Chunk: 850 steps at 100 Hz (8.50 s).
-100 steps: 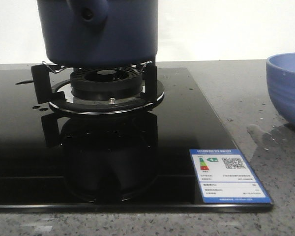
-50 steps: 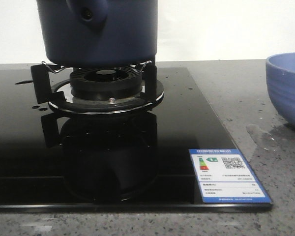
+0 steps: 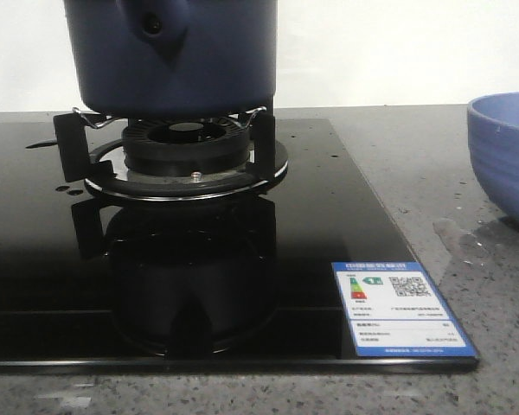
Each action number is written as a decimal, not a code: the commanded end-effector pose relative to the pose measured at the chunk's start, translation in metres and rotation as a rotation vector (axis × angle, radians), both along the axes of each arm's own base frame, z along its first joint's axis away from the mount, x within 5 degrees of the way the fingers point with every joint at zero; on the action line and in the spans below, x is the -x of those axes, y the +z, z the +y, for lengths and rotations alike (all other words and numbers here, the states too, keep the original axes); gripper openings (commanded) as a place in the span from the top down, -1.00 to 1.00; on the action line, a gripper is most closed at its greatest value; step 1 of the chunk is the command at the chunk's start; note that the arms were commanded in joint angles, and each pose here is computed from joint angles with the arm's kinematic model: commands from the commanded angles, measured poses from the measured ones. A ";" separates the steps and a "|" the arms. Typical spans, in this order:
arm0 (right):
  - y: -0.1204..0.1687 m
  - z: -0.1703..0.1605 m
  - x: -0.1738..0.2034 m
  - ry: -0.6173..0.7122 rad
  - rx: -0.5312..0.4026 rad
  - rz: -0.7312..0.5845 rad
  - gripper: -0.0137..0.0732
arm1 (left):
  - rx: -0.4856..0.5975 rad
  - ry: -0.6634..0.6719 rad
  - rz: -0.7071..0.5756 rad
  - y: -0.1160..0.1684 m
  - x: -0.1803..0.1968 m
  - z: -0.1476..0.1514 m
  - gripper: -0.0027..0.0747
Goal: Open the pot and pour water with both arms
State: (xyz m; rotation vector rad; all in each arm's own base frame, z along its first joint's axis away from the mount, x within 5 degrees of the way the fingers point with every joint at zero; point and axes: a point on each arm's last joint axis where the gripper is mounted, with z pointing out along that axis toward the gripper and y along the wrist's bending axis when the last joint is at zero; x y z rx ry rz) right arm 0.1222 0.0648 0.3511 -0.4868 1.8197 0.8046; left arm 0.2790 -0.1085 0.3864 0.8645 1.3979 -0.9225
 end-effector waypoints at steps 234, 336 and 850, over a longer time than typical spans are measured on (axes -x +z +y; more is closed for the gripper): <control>0.024 -0.025 -0.048 -0.327 -0.062 0.080 -0.64 | 0.032 0.351 -0.168 0.075 0.078 0.051 0.25; -0.073 -0.084 -0.117 -0.601 0.229 0.854 0.10 | 0.136 0.448 -0.113 0.043 0.137 0.049 0.25; 0.111 -0.016 -0.177 -0.505 0.401 0.512 0.78 | 0.025 0.426 -0.155 0.051 0.109 0.011 0.25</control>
